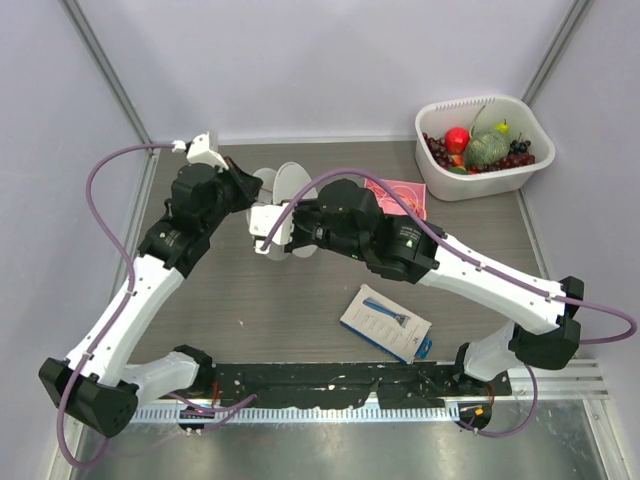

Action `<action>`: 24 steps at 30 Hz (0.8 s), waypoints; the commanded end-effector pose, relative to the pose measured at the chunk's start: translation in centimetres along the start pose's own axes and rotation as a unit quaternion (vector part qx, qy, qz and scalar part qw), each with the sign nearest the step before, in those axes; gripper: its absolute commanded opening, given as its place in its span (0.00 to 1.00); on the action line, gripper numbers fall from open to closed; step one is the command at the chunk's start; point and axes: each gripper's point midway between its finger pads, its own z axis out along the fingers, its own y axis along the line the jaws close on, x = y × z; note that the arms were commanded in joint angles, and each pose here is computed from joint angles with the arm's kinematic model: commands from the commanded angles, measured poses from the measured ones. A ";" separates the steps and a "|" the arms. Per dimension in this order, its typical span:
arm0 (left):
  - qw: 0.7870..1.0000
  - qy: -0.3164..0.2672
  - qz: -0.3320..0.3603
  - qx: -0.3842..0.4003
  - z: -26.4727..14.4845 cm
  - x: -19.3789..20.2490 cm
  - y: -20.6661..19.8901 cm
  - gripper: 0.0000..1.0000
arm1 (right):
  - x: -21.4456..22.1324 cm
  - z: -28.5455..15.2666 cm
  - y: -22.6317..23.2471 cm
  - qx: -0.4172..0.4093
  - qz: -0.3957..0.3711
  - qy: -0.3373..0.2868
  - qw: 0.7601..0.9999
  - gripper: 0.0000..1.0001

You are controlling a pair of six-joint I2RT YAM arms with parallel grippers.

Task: Wrap the cables

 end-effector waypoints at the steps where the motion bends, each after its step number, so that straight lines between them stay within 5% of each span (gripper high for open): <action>1: 0.996 -0.064 0.029 0.051 -2.1 -3.0 -2.7 0.00 | -1.0 -0.3 -3.3 0.065 -0.021 -0.002 0.998 0.01; 12: 0.981 -0.073 0.121 0.131 -4.3 -1.3 -4.9 0.00 | -0.8 -0.6 -5.0 0.078 -0.027 -0.004 0.997 0.01; 24: 0.937 -0.065 0.206 0.274 -7.2 1.5 -8.4 0.00 | 2.1 -0.5 -5.5 0.045 -0.026 0.011 0.999 0.01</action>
